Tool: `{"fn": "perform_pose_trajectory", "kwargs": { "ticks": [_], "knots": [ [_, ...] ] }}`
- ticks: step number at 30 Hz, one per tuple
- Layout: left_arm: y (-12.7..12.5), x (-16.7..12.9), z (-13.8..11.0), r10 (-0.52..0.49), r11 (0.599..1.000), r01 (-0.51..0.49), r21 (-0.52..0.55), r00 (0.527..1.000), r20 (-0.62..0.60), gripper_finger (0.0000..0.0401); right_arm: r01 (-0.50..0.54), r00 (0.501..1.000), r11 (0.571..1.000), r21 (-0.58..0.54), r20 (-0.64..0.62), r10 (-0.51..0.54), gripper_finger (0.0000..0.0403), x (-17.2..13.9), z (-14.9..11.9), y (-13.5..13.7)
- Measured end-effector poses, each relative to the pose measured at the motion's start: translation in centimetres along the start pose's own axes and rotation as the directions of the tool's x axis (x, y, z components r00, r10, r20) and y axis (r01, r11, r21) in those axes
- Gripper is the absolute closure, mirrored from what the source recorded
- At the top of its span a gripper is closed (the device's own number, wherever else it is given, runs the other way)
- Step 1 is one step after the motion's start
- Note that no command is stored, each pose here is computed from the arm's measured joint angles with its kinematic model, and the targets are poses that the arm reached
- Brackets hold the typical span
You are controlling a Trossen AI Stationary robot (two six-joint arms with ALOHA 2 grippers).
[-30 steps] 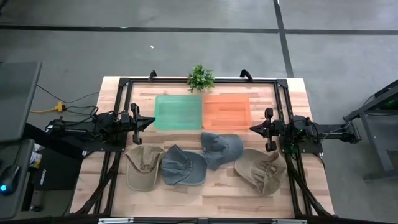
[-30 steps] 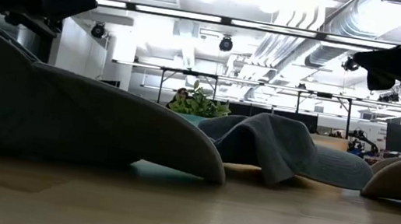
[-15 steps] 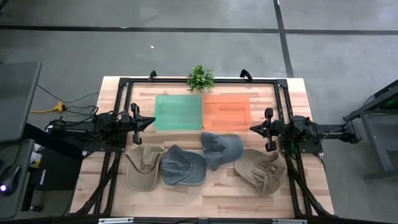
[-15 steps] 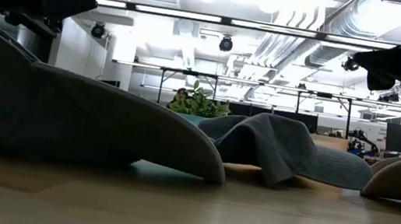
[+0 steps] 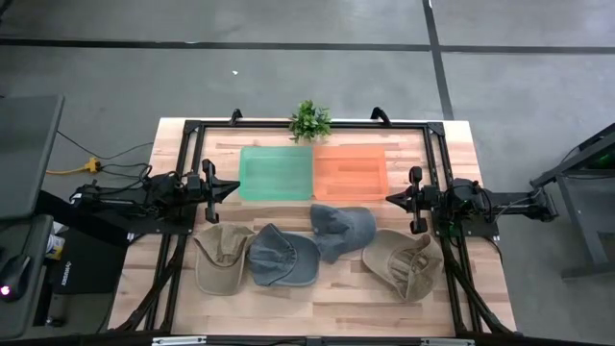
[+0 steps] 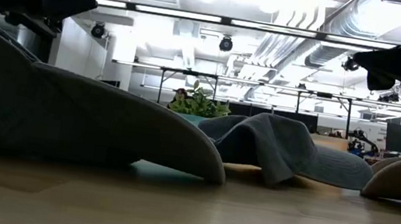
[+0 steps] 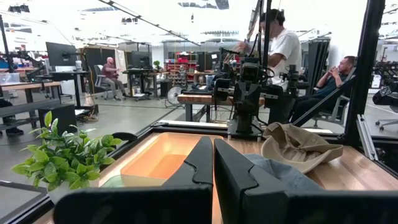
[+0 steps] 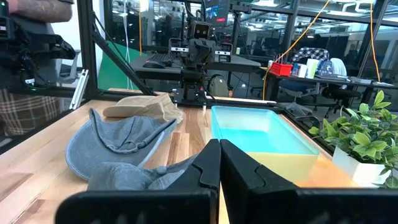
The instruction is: Pick & Place hat
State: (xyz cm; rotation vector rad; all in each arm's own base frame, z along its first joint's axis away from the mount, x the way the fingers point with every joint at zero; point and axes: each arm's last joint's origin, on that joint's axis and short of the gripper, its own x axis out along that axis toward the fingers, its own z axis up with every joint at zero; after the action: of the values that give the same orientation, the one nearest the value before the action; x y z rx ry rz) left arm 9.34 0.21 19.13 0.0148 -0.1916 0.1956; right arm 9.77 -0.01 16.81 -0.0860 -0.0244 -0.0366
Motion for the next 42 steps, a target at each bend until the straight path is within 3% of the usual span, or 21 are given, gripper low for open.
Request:
{"fn": "perform_pose_trajectory", "kwargs": {
  "ticks": [30, 42],
  "knots": [
    [0.00, 0.00, -0.04, -0.001, 1.000, 0.001, -0.001, 1.000, -0.004, 0.0401, 0.000, 1.000, 1.000, 0.000, 0.000, 0.000, 0.0402, 0.00, 0.00, 0.00],
    [-0.06, 0.00, -0.07, -0.021, 0.982, 0.019, -0.187, 1.000, -0.005, 0.0401, 0.000, 1.000, 1.000, 0.000, 0.000, 0.000, 0.0402, 0.00, 0.00, 0.00]
  ]
}}
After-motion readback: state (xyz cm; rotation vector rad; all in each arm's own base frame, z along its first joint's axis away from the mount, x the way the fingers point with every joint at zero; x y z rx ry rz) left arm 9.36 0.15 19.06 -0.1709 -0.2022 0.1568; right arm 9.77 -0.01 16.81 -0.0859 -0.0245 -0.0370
